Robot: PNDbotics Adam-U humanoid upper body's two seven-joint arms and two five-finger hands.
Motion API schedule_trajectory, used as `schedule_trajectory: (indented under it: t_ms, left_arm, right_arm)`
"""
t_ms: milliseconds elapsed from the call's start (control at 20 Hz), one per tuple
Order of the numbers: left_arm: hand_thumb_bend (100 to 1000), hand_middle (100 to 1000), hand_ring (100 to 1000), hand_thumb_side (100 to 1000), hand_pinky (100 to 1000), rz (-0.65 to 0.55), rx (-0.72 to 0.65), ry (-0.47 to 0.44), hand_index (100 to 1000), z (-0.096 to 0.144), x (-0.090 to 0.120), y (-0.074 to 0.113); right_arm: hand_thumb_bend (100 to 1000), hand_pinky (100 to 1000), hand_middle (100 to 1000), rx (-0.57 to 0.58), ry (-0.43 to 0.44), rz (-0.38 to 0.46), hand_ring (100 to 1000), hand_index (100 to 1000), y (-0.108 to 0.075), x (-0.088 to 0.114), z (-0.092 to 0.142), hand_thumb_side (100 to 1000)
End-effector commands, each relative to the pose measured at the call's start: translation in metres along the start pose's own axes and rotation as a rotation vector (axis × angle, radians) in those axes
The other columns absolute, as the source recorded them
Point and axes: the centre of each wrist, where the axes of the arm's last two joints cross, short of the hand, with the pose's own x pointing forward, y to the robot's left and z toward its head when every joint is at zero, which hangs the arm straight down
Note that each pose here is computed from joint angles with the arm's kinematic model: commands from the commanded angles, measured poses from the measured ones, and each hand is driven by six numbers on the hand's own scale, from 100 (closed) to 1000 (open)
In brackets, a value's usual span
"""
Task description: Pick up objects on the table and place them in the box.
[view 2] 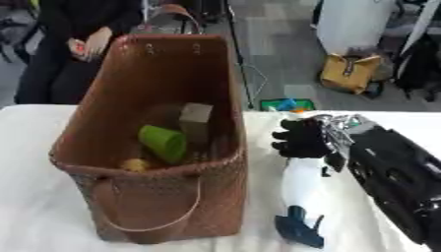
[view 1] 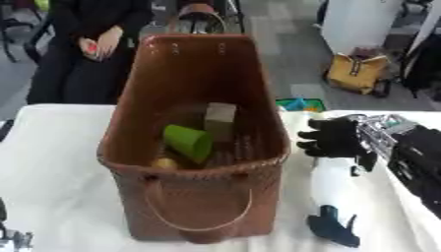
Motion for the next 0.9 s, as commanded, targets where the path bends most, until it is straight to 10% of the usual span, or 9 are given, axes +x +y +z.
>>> schedule_trajectory:
  t_ms: [50, 900]
  left_arm:
    - [100, 829, 693, 929, 716, 0.000, 0.005, -0.039, 694, -0.010, 0.003, 0.001]
    - [100, 826, 691, 915, 717, -0.003, 0.007, -0.039, 686, -0.010, 0.003, 0.001]
  right_arm:
    - [100, 818, 1000, -0.297, -0.262, -0.243, 1000, 1000, -0.002, 0.021, -0.018, 1000]
    - [100, 793, 1000, -0.340, -0.259, -0.250, 974, 1000, -0.015, 0.021, -0.030, 1000]
